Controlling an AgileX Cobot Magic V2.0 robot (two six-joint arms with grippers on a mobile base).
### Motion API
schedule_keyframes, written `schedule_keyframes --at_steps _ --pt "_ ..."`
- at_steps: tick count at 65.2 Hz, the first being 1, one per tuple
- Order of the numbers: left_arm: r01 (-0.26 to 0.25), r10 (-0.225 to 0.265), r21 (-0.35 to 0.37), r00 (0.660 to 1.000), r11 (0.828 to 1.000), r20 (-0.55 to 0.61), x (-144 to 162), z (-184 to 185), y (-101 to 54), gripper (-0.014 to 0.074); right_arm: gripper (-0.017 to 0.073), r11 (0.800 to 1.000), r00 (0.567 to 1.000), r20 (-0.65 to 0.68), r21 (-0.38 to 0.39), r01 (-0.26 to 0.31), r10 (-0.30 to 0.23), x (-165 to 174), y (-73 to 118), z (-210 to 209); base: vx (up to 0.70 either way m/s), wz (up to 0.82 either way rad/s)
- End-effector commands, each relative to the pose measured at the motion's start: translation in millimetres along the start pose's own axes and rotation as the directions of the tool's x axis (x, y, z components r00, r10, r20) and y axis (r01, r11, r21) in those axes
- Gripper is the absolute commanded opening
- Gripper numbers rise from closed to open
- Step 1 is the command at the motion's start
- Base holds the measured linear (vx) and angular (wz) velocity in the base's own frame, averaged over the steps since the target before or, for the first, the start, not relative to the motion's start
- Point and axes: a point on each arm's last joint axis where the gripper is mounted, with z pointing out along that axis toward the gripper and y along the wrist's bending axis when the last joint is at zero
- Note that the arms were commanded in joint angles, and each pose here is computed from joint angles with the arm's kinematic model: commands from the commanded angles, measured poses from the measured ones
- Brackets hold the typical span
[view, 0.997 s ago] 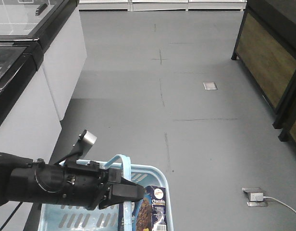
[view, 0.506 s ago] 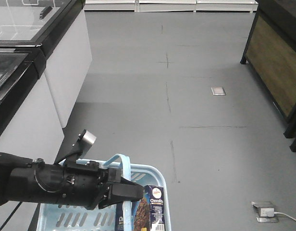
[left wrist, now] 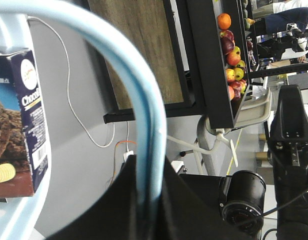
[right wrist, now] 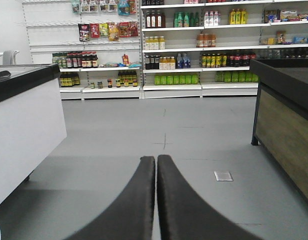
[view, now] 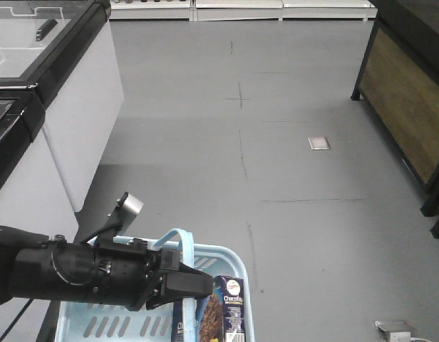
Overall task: Left arm holds basket, right arm returns cookies
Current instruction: 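Hold the basket with the left gripper while driving down the aisle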
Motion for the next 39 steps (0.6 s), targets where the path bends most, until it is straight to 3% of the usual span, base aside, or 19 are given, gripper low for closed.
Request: schedule_keyframes --at_steps 1,39 --pt "-0.016 0.010 0.132 0.999 0.991 0.047 -5.0 -7.4 -25.8 -0.0008 -0.0008 1.000 0.996 0.087 -0.001 0.010 -0.010 -7.6 0.2 -1.3 0.21 -0.05" --pt "-0.016 0.010 0.132 0.999 0.991 0.047 -5.0 -7.4 -25.8 -0.0008 -0.0008 1.000 0.996 0.087 -0.001 0.010 -0.010 -7.6 0.2 -1.3 0.24 -0.06"
